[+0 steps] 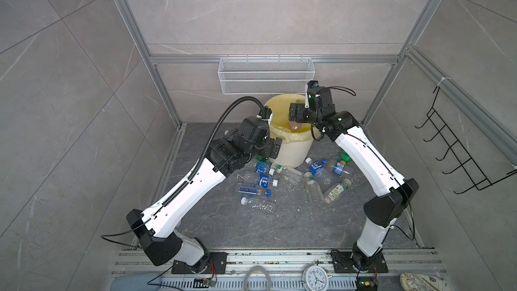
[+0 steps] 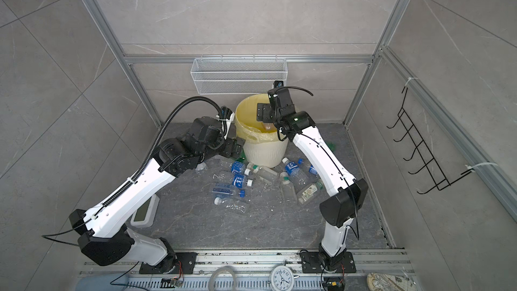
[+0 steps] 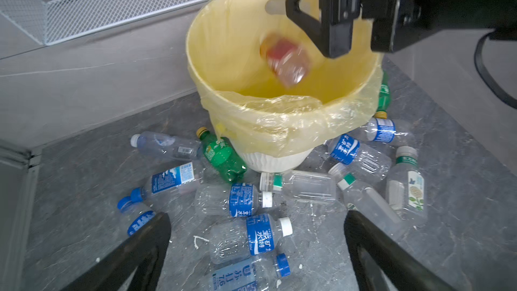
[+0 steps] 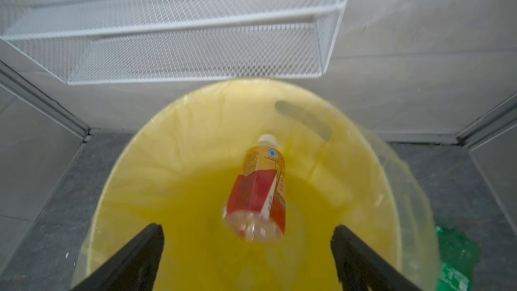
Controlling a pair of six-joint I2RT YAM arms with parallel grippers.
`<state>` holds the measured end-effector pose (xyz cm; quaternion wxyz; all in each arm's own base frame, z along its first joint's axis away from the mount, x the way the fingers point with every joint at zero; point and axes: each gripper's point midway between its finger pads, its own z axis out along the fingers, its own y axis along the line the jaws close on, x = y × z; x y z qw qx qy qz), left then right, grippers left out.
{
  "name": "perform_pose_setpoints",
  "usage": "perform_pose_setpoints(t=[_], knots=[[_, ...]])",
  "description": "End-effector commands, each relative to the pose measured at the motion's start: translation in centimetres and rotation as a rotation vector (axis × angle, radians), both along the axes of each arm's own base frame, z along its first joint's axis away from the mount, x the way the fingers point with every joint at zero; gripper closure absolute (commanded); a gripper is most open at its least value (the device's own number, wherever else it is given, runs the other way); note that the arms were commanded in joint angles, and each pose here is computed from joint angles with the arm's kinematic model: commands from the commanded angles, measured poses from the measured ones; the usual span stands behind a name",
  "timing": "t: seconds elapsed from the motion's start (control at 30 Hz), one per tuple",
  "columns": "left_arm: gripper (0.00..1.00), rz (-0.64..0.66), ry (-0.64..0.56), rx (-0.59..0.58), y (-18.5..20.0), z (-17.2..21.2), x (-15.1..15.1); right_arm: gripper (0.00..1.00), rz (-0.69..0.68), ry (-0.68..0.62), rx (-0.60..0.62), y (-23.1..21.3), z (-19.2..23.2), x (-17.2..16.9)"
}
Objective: Throw the plastic bottles in the bin
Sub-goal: 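Release the bottle over the bin with the right gripper while the left withdraws, then lower the right gripper near the bin while the left reaches toward a blue-capped bottle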
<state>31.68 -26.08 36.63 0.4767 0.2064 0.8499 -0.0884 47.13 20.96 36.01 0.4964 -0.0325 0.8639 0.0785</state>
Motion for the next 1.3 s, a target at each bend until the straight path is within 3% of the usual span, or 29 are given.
perform_pose_setpoints(t=[0.0, 0.13, 0.37, 0.63, 0.83, 1.07, 1.27], knots=[[0.00, 0.049, -0.063, 0.023, 1.8, 1.4, 0.1, 0.01, 0.031, -0.118, 0.105, -0.2, 6.4, -2.5], [0.00, 0.062, -0.053, 0.013, 1.7, 0.7, 0.3, 0.01, 0.040, -0.102, 0.098, -0.4, 6.0, -3.0], [0.00, 0.201, -0.005, 0.028, 4.4, -1.2, 1.1, 0.01, 0.058, -0.093, 0.118, -0.8, 5.4, -4.7], [0.00, 0.361, 0.281, -0.241, 11.0, -6.4, 3.3, 0.01, 0.122, -0.073, 0.167, 0.1, 4.1, -7.5], [0.00, 0.408, 0.409, -0.399, 13.9, -9.6, 4.7, 0.01, 0.190, -0.085, 0.106, 3.5, 2.4, -10.4], [0.00, 0.462, 0.523, -0.470, 15.8, -13.7, 6.5, 0.01, 0.290, -0.072, 0.042, 8.5, -0.4, -13.0], [0.00, 0.552, 0.694, -0.502, 18.3, -19.2, 7.7, 0.01, 0.332, -0.044, 0.004, 11.0, -2.4, -13.8]])
